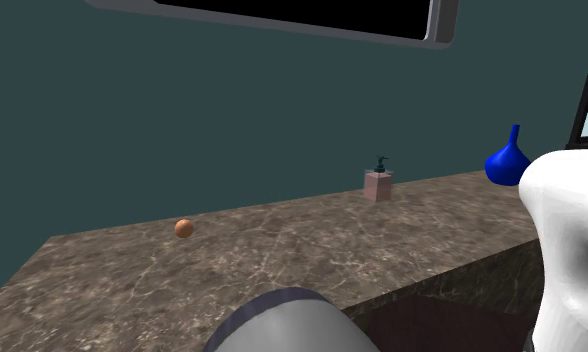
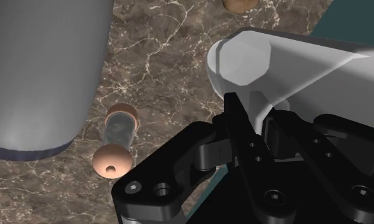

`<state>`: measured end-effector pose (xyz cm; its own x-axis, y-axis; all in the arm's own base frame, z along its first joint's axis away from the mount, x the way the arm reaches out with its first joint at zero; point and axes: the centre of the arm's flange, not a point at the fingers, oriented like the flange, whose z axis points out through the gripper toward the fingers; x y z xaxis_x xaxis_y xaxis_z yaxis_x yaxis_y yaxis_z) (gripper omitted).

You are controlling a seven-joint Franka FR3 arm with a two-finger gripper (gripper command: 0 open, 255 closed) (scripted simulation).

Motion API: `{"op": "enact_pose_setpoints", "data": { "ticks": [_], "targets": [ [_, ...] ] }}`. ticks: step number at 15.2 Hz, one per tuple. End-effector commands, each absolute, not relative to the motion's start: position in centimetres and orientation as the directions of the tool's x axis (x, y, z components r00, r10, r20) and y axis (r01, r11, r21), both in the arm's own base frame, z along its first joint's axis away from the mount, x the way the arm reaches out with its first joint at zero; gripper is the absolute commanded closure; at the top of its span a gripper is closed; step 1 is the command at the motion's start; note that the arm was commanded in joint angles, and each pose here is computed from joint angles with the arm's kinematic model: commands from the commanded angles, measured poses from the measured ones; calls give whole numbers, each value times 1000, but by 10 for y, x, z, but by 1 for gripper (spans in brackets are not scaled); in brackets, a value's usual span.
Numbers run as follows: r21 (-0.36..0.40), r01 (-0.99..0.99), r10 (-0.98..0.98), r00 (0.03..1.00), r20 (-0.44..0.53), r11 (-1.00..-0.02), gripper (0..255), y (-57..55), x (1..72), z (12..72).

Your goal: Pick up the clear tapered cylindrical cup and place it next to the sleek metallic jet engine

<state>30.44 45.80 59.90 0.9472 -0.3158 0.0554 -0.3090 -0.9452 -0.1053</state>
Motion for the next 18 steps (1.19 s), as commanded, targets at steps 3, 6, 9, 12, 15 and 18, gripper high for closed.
{"op": "enact_pose_setpoints", "data": {
  "ticks": [3,6,9,12,15,18],
  "targets": [
    [-106,-309,-316,947,56,-945,255,457,305,579],
    [-106,-309,-316,947,56,-945,255,457,305,563],
    [-106,-309,-316,947,56,-945,255,457,305,547],
    [-106,-309,-316,947,56,-945,255,457,305,531],
    [-106,-309,-316,947,56,-945,255,457,305,515],
    [-106,-309,-316,947,56,-945,255,457,305,500]
  ]
}}
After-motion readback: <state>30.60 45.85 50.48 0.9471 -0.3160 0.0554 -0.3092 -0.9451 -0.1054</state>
